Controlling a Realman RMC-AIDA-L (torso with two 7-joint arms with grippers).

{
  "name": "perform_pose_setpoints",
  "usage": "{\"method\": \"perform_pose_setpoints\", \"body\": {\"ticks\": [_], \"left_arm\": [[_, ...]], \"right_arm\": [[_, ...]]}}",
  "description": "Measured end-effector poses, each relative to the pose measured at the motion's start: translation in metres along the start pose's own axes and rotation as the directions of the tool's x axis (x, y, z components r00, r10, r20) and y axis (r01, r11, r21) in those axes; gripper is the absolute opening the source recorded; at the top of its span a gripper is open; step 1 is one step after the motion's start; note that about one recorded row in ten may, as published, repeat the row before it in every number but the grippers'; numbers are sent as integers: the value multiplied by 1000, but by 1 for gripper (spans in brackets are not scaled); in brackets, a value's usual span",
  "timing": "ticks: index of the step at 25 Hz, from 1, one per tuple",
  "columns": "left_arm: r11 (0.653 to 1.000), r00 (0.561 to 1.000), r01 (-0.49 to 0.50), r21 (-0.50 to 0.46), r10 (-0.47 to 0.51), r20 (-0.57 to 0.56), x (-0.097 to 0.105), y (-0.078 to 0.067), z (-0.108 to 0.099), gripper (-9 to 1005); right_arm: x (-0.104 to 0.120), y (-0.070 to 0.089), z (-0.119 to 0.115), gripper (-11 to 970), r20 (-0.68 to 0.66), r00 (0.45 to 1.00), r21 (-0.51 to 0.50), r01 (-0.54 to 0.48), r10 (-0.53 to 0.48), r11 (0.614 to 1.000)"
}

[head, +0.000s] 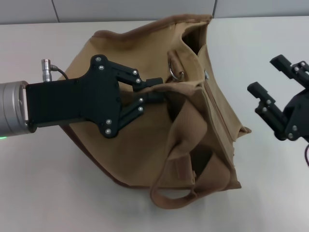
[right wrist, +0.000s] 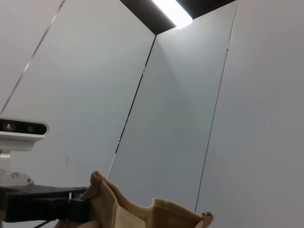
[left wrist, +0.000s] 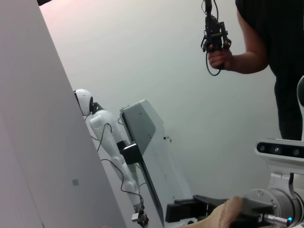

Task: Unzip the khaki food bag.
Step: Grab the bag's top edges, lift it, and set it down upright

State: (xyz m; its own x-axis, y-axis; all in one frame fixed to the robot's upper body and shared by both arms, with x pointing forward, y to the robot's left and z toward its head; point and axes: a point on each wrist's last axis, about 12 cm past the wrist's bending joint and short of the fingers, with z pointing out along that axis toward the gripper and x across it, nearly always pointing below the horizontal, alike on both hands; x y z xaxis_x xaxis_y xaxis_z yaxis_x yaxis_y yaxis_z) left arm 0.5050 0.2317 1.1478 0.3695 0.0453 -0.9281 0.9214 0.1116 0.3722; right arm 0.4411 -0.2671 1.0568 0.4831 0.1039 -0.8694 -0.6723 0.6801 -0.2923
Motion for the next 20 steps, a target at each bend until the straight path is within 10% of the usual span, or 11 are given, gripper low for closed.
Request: {"method": "perform_pose_setpoints", "body": {"ticks": [20], "left_arm": [[1000,1000,15,8,-15,-6,4,4,13,88]], "right_arm": [[24,35,26,474,-120,959,44,263,-257,964]]}}
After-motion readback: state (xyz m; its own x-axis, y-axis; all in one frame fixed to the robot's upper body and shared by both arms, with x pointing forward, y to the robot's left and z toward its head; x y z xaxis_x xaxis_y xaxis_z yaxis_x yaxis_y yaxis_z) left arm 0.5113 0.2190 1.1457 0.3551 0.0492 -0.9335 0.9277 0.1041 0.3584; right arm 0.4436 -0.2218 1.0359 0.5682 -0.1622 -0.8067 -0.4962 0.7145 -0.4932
